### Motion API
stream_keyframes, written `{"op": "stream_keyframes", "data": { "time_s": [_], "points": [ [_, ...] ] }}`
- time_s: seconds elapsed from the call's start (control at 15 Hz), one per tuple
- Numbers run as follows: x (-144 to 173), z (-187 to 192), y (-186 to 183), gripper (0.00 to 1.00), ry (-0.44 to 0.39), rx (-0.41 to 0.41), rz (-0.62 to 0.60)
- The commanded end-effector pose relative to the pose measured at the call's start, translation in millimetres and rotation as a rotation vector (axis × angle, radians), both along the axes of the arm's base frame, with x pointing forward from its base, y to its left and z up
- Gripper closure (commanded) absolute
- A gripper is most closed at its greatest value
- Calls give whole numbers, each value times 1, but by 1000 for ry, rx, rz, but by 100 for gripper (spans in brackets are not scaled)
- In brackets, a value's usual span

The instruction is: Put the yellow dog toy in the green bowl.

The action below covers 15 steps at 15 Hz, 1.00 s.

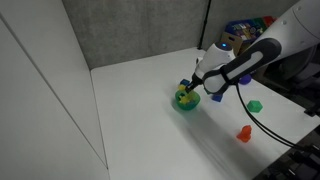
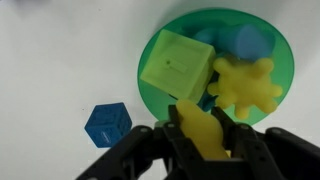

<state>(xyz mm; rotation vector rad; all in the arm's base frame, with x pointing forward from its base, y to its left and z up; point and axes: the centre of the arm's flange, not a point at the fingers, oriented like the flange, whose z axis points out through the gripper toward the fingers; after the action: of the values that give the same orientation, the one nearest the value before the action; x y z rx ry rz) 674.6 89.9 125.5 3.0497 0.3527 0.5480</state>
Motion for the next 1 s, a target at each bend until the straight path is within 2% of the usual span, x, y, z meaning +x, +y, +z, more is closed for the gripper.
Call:
{"op": "stream_keyframes", "data": {
  "time_s": [0.0, 0.13, 0.47, 0.93],
  "points": [
    [7, -10, 0, 37, 9, -19, 6],
    [6, -8, -1, 37, 8, -22, 6],
    [1, -1, -4, 1, 8, -20, 6],
    [-13, 33, -4, 0, 7, -16, 0]
  ]
}}
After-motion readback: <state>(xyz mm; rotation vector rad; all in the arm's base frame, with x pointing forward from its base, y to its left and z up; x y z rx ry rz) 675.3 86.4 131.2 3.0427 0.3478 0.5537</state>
